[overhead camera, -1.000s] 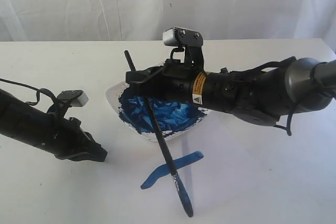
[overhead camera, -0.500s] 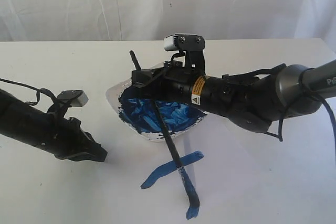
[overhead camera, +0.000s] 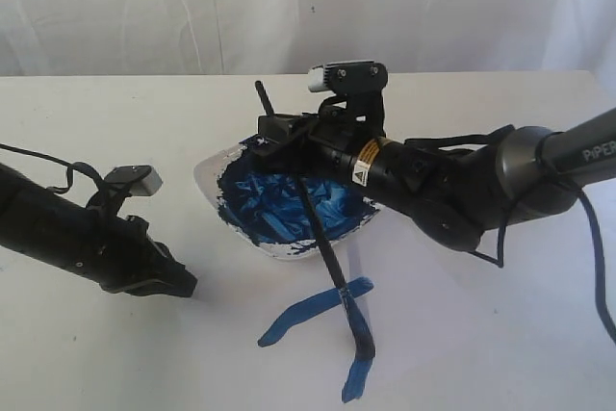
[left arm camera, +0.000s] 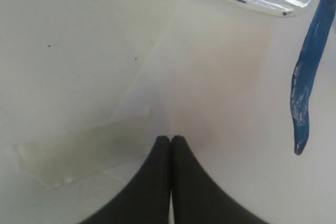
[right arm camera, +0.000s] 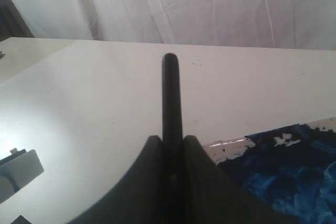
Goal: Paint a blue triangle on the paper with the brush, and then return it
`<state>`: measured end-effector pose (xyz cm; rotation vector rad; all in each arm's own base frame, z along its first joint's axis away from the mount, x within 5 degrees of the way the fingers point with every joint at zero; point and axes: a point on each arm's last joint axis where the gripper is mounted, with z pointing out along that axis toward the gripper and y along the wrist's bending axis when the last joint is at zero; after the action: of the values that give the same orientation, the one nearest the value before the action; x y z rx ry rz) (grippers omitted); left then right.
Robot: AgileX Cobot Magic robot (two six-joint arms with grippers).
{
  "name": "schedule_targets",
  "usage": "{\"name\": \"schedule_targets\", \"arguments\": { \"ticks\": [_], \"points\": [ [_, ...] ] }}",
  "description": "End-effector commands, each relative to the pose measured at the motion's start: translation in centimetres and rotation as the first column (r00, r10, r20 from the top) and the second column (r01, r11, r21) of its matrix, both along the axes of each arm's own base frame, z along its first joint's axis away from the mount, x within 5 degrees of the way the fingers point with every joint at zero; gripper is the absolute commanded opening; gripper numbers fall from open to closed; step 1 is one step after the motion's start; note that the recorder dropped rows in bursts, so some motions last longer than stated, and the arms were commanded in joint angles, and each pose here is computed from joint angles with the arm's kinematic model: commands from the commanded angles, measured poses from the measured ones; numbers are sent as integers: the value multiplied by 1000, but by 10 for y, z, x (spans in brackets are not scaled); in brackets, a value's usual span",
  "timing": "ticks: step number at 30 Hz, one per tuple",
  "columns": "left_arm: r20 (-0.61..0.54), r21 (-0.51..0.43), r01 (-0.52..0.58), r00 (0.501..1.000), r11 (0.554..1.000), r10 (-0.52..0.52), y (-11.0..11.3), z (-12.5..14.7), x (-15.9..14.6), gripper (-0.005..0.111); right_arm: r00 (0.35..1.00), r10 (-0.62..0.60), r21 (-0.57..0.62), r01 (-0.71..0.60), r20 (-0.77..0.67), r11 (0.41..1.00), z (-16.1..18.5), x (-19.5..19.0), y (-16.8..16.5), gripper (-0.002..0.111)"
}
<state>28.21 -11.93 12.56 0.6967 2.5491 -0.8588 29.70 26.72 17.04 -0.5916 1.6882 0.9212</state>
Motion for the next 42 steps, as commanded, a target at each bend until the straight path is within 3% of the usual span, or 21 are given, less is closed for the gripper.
{"name": "schedule_targets", "arguments": {
  "ticks": [1, 15, 28, 38, 42],
  "points": [
    [-13, -19, 18, 1000, 1000, -18, -3, 1, -4, 0, 999, 8, 38, -9, 34, 999, -8, 2, 2, 0],
    [-14, -19, 16, 1000, 1000, -17, -3, 1, -4, 0, 990, -51, 27, 48, 132, 998, 4, 23, 12, 0],
    [-14, -19, 16, 1000, 1000, -17, -3, 1, -4, 0, 977, -135, 52, 128, 165, 990, 13, 47, -3, 0],
    [-14, -19, 16, 1000, 1000, -17, -3, 1, -4, 0, 973, -140, 121, 119, 185, 985, 26, 50, -1, 0],
    [-15, -20, 18, 1000, 1000, -18, -3, 1, -4, 0, 978, -70, 125, 46, 196, 991, 36, 43, 2, 0]
  ]
}}
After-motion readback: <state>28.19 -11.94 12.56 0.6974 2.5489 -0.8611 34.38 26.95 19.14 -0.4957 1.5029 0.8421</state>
